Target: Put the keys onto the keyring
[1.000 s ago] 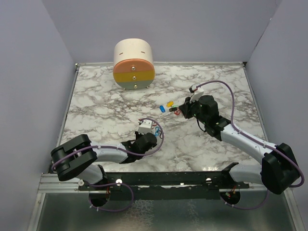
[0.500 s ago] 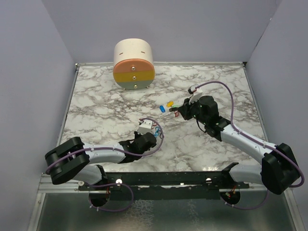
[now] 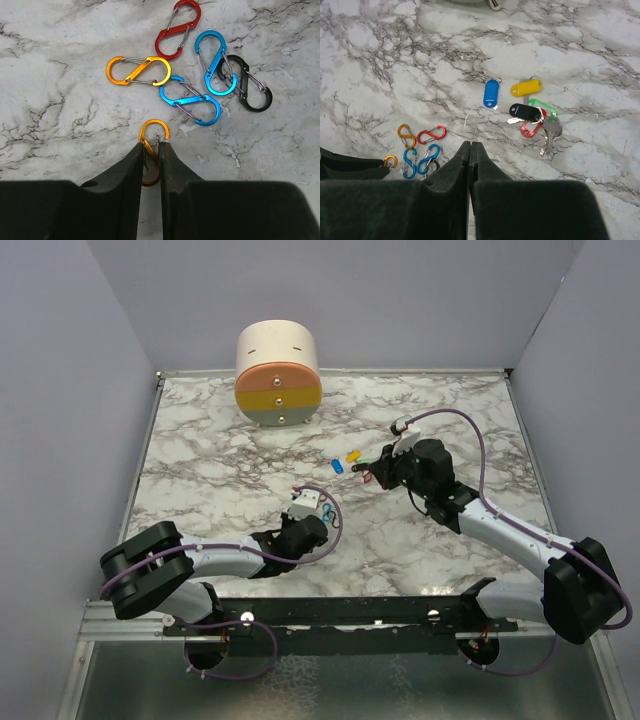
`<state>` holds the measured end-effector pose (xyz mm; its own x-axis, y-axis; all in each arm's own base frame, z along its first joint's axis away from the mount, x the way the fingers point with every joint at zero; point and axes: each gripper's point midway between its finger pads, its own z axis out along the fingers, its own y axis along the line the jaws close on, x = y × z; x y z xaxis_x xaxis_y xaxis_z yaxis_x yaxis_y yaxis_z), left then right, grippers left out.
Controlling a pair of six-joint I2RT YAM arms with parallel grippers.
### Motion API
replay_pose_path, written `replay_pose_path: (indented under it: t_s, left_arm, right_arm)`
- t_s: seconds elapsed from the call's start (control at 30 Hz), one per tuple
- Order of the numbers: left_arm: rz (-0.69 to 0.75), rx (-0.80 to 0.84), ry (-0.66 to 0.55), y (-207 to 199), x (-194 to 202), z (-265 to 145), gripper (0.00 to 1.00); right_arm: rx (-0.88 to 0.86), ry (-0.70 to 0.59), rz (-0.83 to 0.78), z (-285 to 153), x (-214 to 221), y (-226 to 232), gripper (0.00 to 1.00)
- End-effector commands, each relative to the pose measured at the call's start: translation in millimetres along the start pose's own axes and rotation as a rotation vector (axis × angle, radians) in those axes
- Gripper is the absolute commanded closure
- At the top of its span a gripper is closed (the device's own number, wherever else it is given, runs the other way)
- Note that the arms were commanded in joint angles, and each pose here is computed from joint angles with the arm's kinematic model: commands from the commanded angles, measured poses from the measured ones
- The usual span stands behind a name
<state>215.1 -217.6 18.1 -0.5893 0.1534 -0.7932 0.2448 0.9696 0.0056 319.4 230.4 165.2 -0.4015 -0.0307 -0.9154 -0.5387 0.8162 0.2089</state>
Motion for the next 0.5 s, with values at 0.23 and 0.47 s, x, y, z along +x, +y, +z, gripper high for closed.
replay_pose_path:
  t_s: [0.23, 0.47]
  left_arm:
    - [0.017, -0.009, 0.031, 5.0, 11.8, -2.1, 0.51]
    - [0.006, -0.011, 0.045, 7.8, 16.7, -4.3, 0.50]
  right_arm:
    - [-0.024, -0.009, -0.006, 0.9, -0.1, 5.1, 0.99]
    - [-0.018, -0.012, -0.006, -0.7, -0.6, 4.0, 0.99]
